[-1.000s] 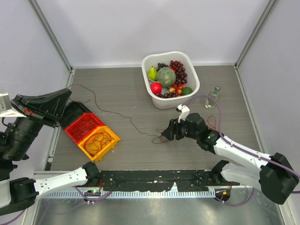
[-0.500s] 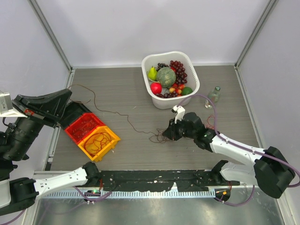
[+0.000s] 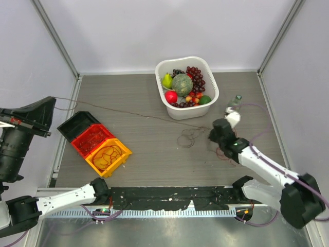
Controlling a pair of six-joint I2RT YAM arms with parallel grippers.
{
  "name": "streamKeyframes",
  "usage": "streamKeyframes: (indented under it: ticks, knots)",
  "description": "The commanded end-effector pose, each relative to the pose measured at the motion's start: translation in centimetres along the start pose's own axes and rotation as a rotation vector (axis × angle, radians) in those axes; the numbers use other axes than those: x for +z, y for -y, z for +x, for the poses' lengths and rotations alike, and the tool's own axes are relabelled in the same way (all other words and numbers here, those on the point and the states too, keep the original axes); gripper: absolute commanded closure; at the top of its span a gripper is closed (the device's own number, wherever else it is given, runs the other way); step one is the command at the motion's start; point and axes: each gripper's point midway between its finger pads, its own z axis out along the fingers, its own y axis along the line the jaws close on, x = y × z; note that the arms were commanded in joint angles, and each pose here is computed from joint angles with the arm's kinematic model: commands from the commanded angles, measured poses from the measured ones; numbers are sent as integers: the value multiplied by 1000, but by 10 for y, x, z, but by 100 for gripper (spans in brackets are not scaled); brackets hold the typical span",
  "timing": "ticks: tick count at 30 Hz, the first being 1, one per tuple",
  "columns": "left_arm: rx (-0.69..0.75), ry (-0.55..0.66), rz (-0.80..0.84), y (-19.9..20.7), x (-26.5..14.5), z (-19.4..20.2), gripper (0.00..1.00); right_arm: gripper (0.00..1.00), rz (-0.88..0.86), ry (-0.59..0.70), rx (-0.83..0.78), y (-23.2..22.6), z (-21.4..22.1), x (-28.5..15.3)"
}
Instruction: Untangle the cables
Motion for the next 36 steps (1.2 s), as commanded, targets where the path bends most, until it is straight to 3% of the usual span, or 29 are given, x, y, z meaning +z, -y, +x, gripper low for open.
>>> streamKeyframes:
  ticks: [1, 7, 13, 14, 18, 19, 22, 27, 32, 36]
  knots:
    - [44, 51, -190, -56, -26, -19, 100, 99, 301, 207, 222, 85, -57, -22]
    - [38, 58, -218, -69, -37, -27, 100, 99, 443, 234, 257, 134, -82, -35]
    - [28, 15, -113, -39, -22, -13, 100, 100, 449, 275, 258, 143, -104, -45]
    - [38, 4, -86, -32, -18, -10, 100, 99, 394, 270, 210, 134, -108, -46]
    - [15, -52, 55, 13, 2, 9, 100, 93, -207, 131, 93, 29, -91, -37]
    - [1, -65, 93, 25, 7, 14, 100, 91, -243, 94, 82, 22, -81, -36]
    - [-18, -142, 225, 70, 24, 46, 100, 85, -322, -6, 25, -4, -51, -33]
    - [-39, -322, 454, 145, 43, 99, 100, 84, -330, -32, -13, -15, -32, -30]
    - [14, -432, 335, 136, 56, 150, 100, 84, -308, -37, -8, -9, -25, -26]
    - [65, -662, 263, 119, 34, 251, 100, 84, -293, -22, -24, -3, -24, -27]
